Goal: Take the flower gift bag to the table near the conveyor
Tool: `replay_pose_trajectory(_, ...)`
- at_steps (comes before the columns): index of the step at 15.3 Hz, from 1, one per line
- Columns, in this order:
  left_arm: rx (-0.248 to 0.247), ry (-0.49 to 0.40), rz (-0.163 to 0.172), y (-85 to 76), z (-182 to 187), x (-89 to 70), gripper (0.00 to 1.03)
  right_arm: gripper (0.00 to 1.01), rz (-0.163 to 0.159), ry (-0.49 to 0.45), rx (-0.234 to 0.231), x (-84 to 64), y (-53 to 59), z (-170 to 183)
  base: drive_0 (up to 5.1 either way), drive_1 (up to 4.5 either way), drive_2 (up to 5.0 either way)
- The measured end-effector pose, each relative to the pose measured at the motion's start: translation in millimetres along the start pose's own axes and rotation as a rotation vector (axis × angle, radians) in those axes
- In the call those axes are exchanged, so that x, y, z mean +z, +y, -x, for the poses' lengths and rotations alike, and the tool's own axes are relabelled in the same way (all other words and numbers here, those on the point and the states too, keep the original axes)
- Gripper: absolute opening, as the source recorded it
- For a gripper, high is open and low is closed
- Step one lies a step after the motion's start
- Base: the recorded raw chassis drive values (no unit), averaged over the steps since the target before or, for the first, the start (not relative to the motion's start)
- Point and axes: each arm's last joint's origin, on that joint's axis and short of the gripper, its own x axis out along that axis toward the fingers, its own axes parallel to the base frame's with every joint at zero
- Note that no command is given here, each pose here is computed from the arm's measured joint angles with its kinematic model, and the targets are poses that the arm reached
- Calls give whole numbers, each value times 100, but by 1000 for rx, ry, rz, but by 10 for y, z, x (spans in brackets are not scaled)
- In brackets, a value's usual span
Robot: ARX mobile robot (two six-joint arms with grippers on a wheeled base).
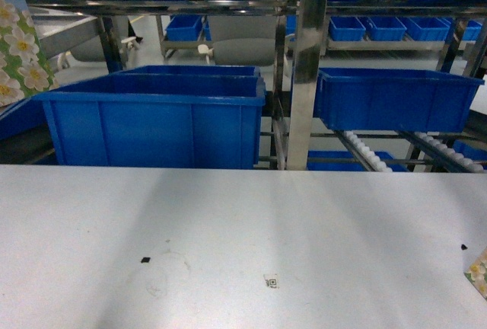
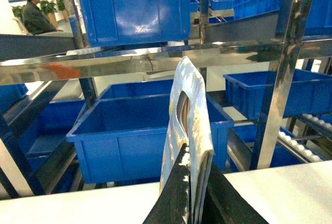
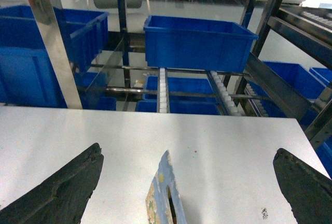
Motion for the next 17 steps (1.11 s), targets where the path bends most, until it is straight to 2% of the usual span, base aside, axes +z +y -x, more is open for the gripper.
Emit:
replay_pose_trajectory(3,0,0,0,0,0,0,2,98,-34,-48,3,34,85,324,0,0,0)
replay_pose_trajectory(5,0,0,0,0,0,0,2,98,-45,-87,-5,30,148,512,0,0,0)
replay_pose_trajectory(7,0,0,0,0,0,0,2,98,-34,-105,-45,-17,174,609,0,0,0)
replay_pose_trajectory(10,5,-5,1,-30,-32,-6,2,98,-33,-101,-48,-21,173,606,0,0,0)
replay_pose_trajectory(11,-5,-5,0,-96,-109,-33,2,98,-33,-101,-48,-21,173,606,0,0,0)
replay_pose_trajectory(13,-21,51,-11,-204,-304,-179,2,98,-33,-101,-48,-21,173,606,0,0,0)
replay_pose_trajectory(16,9,78,-11,-260,-557,-291,2,98,-33,-101,-48,-21,173,606,0,0,0)
replay_pose_trajectory(17,26,115,-8,-279,-651,-383,2,98,-33,-101,-48,-21,173,606,0,0,0)
